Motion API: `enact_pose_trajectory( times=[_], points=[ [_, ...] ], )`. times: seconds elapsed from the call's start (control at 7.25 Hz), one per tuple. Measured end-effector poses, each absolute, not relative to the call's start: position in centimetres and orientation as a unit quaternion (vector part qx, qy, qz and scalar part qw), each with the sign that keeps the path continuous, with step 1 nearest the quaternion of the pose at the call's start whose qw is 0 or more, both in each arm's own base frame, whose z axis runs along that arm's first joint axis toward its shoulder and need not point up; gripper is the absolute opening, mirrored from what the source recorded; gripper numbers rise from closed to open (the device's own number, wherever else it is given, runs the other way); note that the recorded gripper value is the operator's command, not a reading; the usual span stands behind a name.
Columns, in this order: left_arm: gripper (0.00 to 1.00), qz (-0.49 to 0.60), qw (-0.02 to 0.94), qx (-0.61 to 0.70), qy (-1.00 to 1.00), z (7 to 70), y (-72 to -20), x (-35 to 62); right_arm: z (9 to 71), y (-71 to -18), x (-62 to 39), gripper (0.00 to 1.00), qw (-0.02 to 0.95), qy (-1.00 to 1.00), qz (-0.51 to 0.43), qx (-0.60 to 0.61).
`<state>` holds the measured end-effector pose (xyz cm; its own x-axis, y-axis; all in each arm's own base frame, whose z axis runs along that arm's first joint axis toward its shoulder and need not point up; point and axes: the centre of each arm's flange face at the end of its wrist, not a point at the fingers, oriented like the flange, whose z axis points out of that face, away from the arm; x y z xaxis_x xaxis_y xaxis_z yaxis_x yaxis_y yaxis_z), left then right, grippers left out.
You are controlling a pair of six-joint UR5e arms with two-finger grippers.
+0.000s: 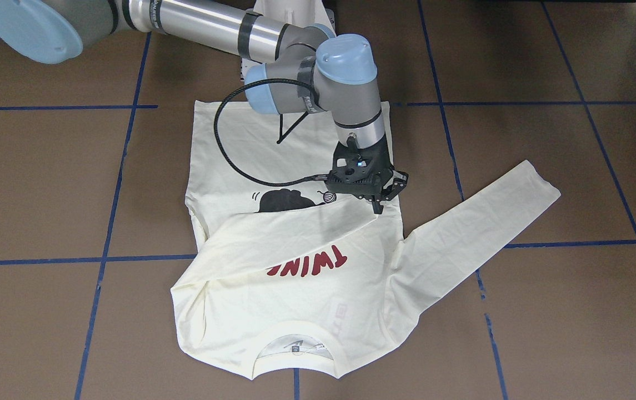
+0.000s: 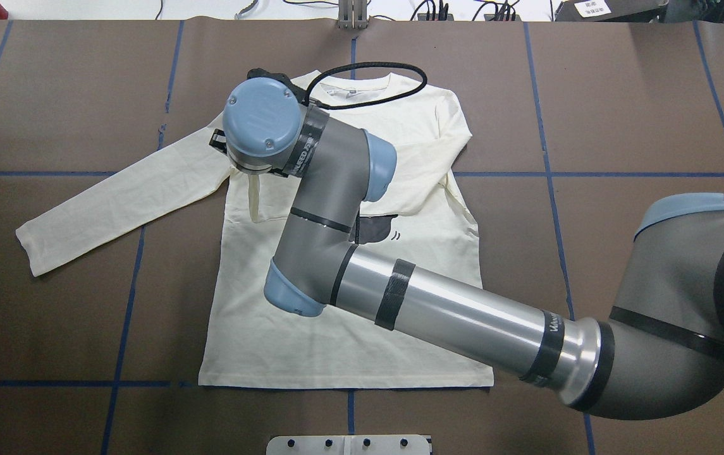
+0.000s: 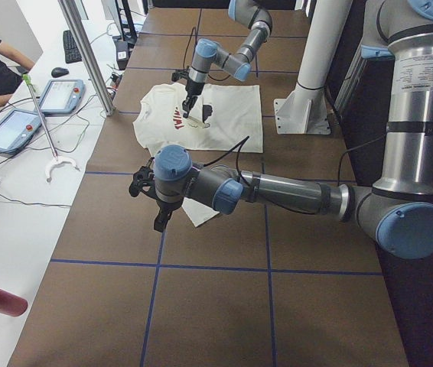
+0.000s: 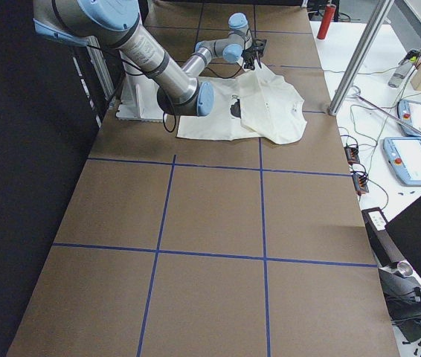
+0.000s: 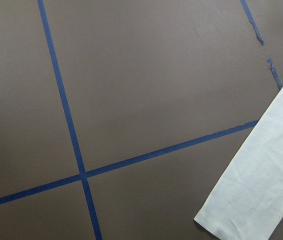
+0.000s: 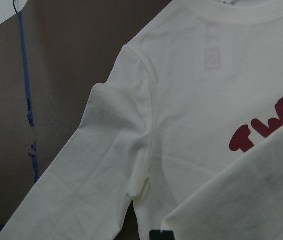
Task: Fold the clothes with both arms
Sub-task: 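Grasp the sleeve with the right gripper and fold it across the chest, then release the sleeve and raise the right gripper while the left gripper grasps the other cuff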
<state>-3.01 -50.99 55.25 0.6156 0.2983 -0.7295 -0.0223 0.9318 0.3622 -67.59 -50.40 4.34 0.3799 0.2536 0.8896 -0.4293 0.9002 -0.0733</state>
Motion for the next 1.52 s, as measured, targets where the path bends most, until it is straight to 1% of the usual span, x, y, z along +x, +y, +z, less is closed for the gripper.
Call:
enact_pose_trajectory(
  times=[0.14,0.28,0.41,0.69,0.96,1.1,1.24,1.38,1.52],
  points=[
    [1.00,0.091,0.884,0.161,0.429,55.2,-51.0,-3.0,4.2,-49.6,-69.0,0.25,0.826,-0.517,0.205,0.090],
    [1.00,0.091,0.884,0.162,0.429,55.1,-51.0,-3.0,4.4,-49.0,-70.0,0.49,0.826,-0.517,0.203,0.094],
    [1.00,0.090,0.883,0.162,0.430,54.9,-51.0,-2.9,4.6,-48.5,-70.9,0.64,0.825,-0.517,0.203,0.100],
    [1.00,0.096,0.872,0.148,0.457,53.9,-51.0,0.7,3.7,-48.1,-71.9,0.82,0.824,-0.517,0.205,0.109],
    [1.00,0.056,0.873,0.099,0.475,54.1,-50.5,6.8,1.7,-48.5,-70.0,0.82,0.809,-0.534,0.221,0.108],
    [0.99,0.039,0.883,0.081,0.460,54.7,-50.2,10.2,2.6,-49.5,-66.8,0.82,0.802,-0.540,0.232,0.105],
    [0.96,0.028,0.894,0.070,0.442,55.9,-49.9,13.2,5.4,-51.0,-61.1,0.82,0.799,-0.545,0.239,0.093],
    [0.88,0.025,0.900,0.064,0.431,57.8,-49.8,15.2,8.9,-52.2,-54.5,0.83,0.796,-0.551,0.240,0.075],
    [0.80,0.029,0.903,0.057,0.425,59.6,-49.8,16.7,12.3,-52.3,-48.2,0.84,0.792,-0.557,0.242,0.060]
  ],
)
